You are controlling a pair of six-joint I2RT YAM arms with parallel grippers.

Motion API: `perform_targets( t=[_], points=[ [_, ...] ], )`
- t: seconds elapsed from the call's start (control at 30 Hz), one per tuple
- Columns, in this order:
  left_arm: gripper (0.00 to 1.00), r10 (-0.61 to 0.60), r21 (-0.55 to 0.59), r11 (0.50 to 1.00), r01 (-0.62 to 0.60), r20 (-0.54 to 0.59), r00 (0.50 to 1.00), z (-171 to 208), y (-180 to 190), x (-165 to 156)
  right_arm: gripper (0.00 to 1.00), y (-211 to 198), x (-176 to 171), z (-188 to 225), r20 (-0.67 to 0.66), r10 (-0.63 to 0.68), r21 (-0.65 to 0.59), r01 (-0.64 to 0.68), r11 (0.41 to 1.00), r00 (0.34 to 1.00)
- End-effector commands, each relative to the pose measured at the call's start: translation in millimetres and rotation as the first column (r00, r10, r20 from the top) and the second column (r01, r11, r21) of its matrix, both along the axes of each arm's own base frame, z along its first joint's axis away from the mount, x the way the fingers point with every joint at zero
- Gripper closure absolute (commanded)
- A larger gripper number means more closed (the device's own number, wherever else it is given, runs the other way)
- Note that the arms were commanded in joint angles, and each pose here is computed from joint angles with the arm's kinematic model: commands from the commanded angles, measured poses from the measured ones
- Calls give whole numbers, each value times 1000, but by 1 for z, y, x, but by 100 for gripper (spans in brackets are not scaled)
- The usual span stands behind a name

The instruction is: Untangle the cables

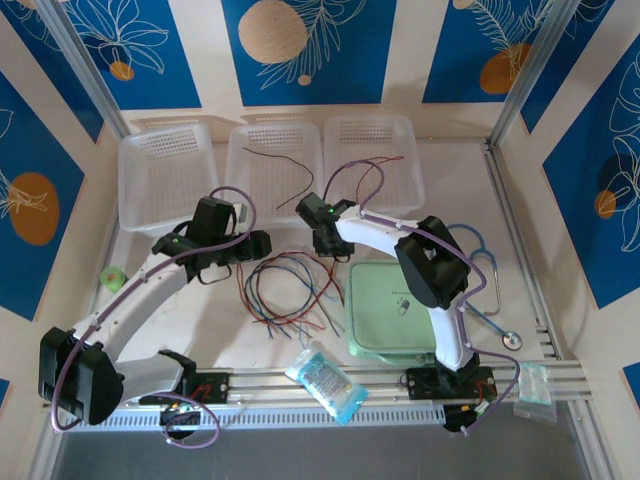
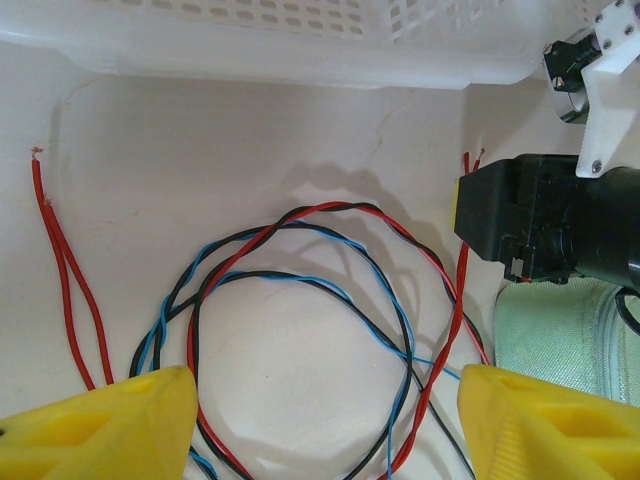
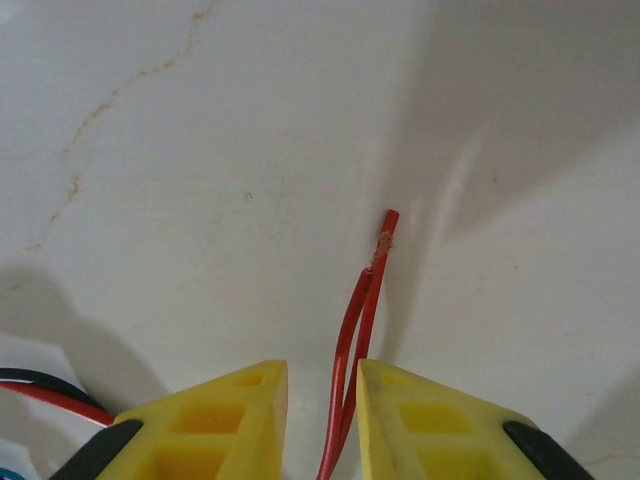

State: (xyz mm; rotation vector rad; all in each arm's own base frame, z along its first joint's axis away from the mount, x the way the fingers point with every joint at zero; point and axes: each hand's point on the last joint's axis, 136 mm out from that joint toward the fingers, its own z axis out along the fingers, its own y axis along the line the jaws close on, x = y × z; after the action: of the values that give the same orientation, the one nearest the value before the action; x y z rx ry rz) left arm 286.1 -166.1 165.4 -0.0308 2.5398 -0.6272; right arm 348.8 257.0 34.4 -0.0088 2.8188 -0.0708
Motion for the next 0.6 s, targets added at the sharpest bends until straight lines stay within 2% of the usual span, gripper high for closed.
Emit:
perform_targets(
  t=[0.0, 0.2, 0.57],
  points=[
    [31, -4, -7, 1000, 4, 16, 1000, 7, -2, -2, 77, 1, 0, -5, -10, -11, -16, 11, 1000, 1000],
    [32, -5, -6, 1000, 5, 15, 1000, 6, -2, -2, 81, 0, -2, -9, -21, -12, -24, 12, 1000, 1000],
    [32, -5, -6, 1000, 5, 22, 1000, 10, -2, -2, 77, -6, -3, -13, 1, -26, -116, 26, 993, 1000]
  ],
)
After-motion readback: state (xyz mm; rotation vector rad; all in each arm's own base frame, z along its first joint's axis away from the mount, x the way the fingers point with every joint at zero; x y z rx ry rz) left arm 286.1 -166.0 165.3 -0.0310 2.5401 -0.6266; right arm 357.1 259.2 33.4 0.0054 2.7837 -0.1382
